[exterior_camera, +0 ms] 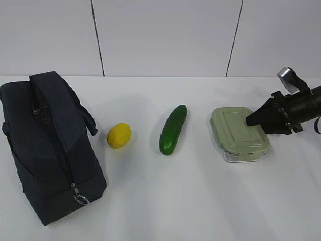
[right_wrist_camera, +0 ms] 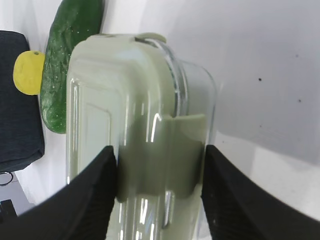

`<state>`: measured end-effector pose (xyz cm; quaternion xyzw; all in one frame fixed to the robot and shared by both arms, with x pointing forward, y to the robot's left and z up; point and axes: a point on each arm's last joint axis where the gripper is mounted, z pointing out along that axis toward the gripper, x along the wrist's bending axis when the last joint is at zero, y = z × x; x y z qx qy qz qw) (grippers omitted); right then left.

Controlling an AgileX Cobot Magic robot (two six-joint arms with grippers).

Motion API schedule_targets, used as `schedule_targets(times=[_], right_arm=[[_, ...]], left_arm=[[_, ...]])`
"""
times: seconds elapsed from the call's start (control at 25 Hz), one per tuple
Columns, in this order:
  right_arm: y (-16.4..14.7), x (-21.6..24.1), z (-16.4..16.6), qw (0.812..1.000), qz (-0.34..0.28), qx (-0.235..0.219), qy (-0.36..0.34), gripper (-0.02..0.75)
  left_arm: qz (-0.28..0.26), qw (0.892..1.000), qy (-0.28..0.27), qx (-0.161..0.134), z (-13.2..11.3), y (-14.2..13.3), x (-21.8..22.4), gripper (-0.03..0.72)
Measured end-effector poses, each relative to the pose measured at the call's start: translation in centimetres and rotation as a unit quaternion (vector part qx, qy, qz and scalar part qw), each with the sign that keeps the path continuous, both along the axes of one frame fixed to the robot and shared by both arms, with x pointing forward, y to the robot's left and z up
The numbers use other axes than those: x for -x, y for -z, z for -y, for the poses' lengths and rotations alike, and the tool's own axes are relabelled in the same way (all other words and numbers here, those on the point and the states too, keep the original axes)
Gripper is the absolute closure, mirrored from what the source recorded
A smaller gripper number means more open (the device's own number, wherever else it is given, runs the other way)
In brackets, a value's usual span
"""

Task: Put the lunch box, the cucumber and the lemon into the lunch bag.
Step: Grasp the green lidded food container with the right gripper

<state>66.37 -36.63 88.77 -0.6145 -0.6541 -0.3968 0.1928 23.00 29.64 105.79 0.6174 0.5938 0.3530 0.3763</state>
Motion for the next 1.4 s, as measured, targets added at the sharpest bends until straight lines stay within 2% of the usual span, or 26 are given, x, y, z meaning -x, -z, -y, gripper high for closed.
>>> schedule_targets(times=[0.4, 0.72, 1.4], right_arm=[[-0.01, -0.01, -0.01, 1.0, 0.0, -0.001, 0.001, 0.333], [0.35, -0.14, -0.07, 1.0, 0.001, -0.011, 0.006, 0.266], [0.46, -0.38, -0.22, 1.0, 0.008, -0.022, 0.014, 0.262]], left_arm=[[0.0, 1.0, 0.0, 0.0, 0.0, 0.0, 0.0, 0.449], [0.0, 1.0, 0.0, 0.0, 0.0, 0.0, 0.0, 0.449], [0.0, 1.0, 0.0, 0.0, 0.0, 0.0, 0.0, 0.449]])
